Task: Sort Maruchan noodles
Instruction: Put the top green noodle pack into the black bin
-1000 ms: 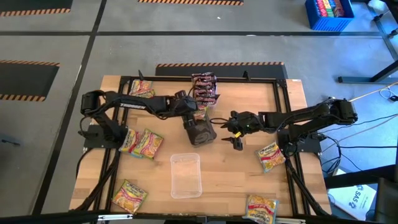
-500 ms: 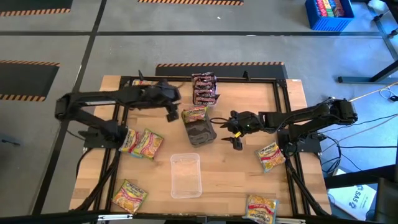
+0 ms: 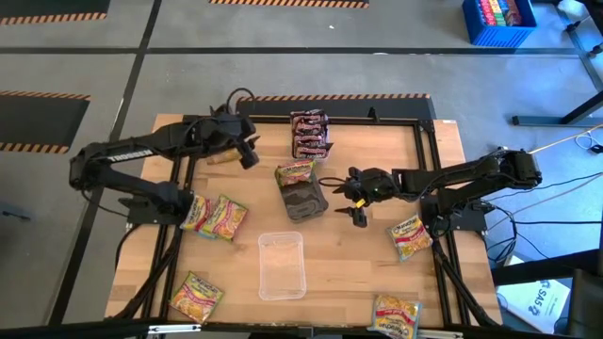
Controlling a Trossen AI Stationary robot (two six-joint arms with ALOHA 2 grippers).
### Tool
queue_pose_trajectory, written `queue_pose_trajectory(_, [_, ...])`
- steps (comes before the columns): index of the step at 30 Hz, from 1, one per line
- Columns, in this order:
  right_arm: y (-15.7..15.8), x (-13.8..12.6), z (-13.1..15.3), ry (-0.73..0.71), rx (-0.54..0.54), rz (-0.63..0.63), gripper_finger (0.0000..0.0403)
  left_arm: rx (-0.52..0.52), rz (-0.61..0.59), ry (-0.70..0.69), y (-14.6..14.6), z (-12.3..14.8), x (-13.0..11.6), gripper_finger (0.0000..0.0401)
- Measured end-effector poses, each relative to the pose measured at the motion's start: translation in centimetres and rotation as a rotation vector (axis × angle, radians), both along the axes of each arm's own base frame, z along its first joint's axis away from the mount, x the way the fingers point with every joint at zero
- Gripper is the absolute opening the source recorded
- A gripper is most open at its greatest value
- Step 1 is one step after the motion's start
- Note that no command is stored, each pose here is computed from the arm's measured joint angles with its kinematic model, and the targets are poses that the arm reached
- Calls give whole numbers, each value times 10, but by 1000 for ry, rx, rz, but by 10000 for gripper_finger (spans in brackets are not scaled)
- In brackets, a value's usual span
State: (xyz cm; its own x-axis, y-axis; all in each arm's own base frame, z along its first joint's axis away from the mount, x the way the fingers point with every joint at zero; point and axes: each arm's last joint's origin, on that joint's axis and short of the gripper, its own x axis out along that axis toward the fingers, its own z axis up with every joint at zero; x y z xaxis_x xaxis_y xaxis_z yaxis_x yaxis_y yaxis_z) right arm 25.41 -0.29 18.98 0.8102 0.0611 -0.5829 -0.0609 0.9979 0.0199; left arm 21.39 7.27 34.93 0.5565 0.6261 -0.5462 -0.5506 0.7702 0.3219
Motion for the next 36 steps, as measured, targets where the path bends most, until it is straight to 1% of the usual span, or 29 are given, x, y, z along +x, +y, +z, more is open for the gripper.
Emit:
queue_pose_trajectory(3, [1,1,1,-11,10,15,269,-20,29,-5,12,-1,-2,185])
queue_pose_trajectory(6, [1,1,1,-14,12,17,269,-49,66,-16,27,-2,-8,214])
queue_pose_trajectory(10, [1,1,1,-13,33,4,269,-120,111,-29,50,0,-22,254])
queue_pose_trajectory(13, [1,1,1,-13,34,3,269,-166,175,-17,67,1,-36,272])
queue_pose_trajectory(15, [1,1,1,-16,33,3,269,-214,211,27,77,-1,-41,274])
queue_pose_trajectory(17, [1,2,2,-29,33,3,269,-278,226,69,87,-3,-44,273])
queue_pose_trajectory(19, [1,2,3,-40,33,3,269,-317,238,116,95,-2,-44,268])
queue_pose_trajectory(24, [1,2,4,-41,43,18,269,-452,279,313,119,-10,-38,260])
queue_pose_trajectory(27, [1,2,3,-40,43,19,269,-554,293,452,134,-25,-37,259])
queue_pose_trajectory(31, [1,1,2,-25,44,18,269,-683,314,607,152,-54,-39,259])
queue_pose_trajectory(33, [1,1,2,-24,44,18,269,-730,324,656,161,-66,-40,259])
queue_pose_trajectory(36, [1,1,2,-21,44,18,269,-758,317,693,170,-77,-41,259])
